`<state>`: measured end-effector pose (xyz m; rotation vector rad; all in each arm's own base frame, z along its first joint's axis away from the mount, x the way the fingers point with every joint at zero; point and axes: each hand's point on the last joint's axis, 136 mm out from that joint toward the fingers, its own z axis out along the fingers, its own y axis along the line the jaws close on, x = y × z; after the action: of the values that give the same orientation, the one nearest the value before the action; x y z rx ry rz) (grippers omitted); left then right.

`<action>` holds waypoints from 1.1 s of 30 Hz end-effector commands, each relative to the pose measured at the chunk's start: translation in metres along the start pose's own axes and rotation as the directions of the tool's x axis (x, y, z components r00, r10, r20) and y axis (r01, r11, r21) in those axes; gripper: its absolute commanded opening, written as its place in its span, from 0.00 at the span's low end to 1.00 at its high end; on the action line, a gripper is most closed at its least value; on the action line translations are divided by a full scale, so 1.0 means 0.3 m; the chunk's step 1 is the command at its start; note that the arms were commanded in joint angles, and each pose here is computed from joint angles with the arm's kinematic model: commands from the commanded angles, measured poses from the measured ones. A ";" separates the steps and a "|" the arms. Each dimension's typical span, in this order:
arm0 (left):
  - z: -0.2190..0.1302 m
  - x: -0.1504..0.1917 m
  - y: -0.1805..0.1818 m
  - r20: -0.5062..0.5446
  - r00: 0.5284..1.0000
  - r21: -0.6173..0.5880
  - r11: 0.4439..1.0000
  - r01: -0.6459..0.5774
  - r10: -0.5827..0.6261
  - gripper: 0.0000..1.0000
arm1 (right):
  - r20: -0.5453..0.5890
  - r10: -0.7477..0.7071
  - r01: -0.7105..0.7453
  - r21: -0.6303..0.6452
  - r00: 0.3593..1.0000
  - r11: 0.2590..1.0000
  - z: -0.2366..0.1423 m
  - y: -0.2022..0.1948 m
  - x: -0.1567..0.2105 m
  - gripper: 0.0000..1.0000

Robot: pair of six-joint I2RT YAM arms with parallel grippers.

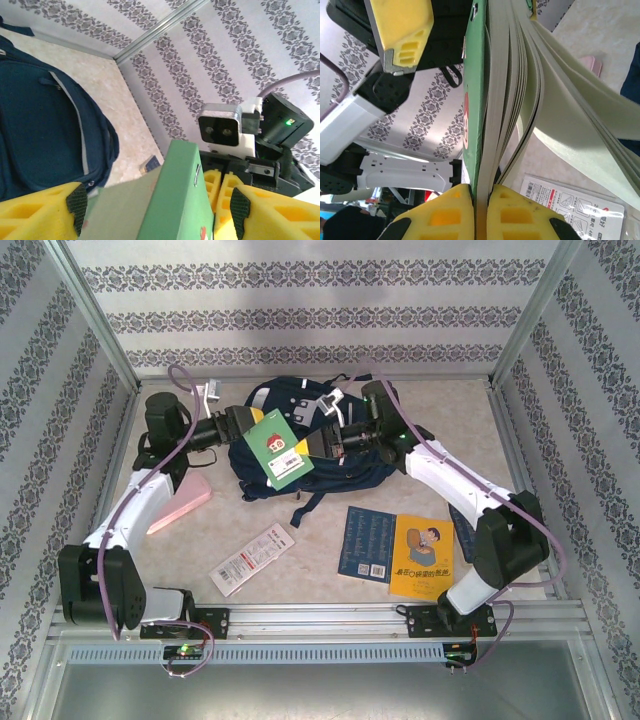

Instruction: Pack the student bag

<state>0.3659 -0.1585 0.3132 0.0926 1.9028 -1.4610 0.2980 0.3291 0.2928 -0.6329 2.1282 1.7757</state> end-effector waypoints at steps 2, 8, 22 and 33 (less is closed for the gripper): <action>0.029 0.014 -0.061 -0.007 1.000 0.103 0.995 -0.004 0.005 0.64 | 0.052 -0.068 0.071 -0.044 0.996 0.997 -0.040 0.067 -0.055 0.00; 0.059 0.050 -0.080 -0.048 0.999 0.128 0.992 0.011 -0.005 0.39 | 0.081 -0.047 0.048 -0.015 0.996 0.999 -0.052 0.032 -0.088 0.00; 0.004 -0.059 -0.131 0.140 0.990 0.017 0.999 -0.032 0.029 0.00 | 0.288 0.001 -0.072 0.238 0.958 0.969 -0.166 -0.108 -0.124 0.83; -0.037 -0.143 -0.182 0.394 0.895 0.072 0.978 0.194 -0.207 0.00 | 0.469 0.103 -0.172 0.106 0.877 0.979 -0.086 -0.018 -0.096 0.98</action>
<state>0.3690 -0.1539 0.3547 -0.2959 1.7146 -1.4556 0.3225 0.2992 0.2806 -0.0977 2.1051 1.5535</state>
